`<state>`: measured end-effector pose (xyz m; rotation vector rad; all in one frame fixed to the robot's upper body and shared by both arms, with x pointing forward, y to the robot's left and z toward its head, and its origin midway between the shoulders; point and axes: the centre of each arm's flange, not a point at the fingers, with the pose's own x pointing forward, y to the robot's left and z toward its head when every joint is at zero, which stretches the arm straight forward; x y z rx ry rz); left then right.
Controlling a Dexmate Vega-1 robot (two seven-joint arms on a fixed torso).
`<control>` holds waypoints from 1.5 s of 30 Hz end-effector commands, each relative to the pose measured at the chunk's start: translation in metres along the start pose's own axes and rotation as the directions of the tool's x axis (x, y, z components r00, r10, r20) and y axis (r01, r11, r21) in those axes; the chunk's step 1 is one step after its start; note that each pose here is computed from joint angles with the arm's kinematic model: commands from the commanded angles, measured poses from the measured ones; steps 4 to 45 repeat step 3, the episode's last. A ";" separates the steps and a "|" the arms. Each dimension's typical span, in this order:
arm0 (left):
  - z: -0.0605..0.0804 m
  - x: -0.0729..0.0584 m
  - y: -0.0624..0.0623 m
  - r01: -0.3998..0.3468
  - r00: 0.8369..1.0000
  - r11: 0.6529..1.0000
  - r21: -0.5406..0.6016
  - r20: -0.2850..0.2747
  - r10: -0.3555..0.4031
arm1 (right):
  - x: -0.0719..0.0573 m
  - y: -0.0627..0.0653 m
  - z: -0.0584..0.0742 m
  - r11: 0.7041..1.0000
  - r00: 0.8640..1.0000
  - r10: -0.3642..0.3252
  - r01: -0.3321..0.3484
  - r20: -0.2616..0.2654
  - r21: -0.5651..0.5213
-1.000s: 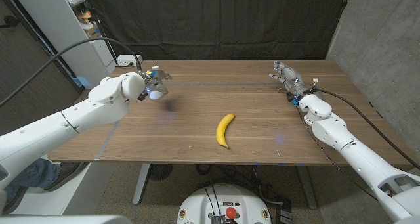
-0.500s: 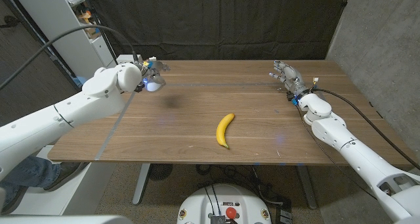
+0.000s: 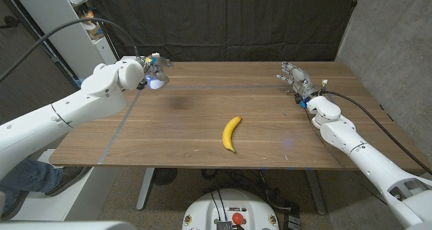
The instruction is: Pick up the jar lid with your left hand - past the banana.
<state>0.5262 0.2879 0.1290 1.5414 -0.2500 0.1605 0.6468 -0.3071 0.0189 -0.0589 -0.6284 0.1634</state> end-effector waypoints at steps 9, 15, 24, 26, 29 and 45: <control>0.004 0.002 0.008 -0.012 1.000 1.000 0.010 0.012 0.012 | 0.000 0.000 0.000 1.000 1.000 0.000 0.000 -0.007 -0.005; 0.004 0.002 0.008 -0.012 1.000 1.000 0.010 0.012 0.012 | 0.000 0.000 0.000 1.000 1.000 0.000 0.000 -0.007 -0.005; 0.004 0.002 0.008 -0.012 1.000 1.000 0.010 0.012 0.012 | 0.000 0.000 0.000 1.000 1.000 0.000 0.000 -0.007 -0.005; 0.004 0.002 0.008 -0.012 1.000 1.000 0.010 0.012 0.012 | 0.000 0.000 0.000 1.000 1.000 0.000 0.000 -0.007 -0.005; 0.004 0.002 0.008 -0.012 1.000 1.000 0.010 0.012 0.012 | 0.000 0.000 0.000 1.000 1.000 0.000 0.000 -0.007 -0.005; 0.004 0.002 0.008 -0.012 1.000 1.000 0.010 0.012 0.012 | 0.000 0.000 0.000 1.000 1.000 0.000 0.000 -0.007 -0.005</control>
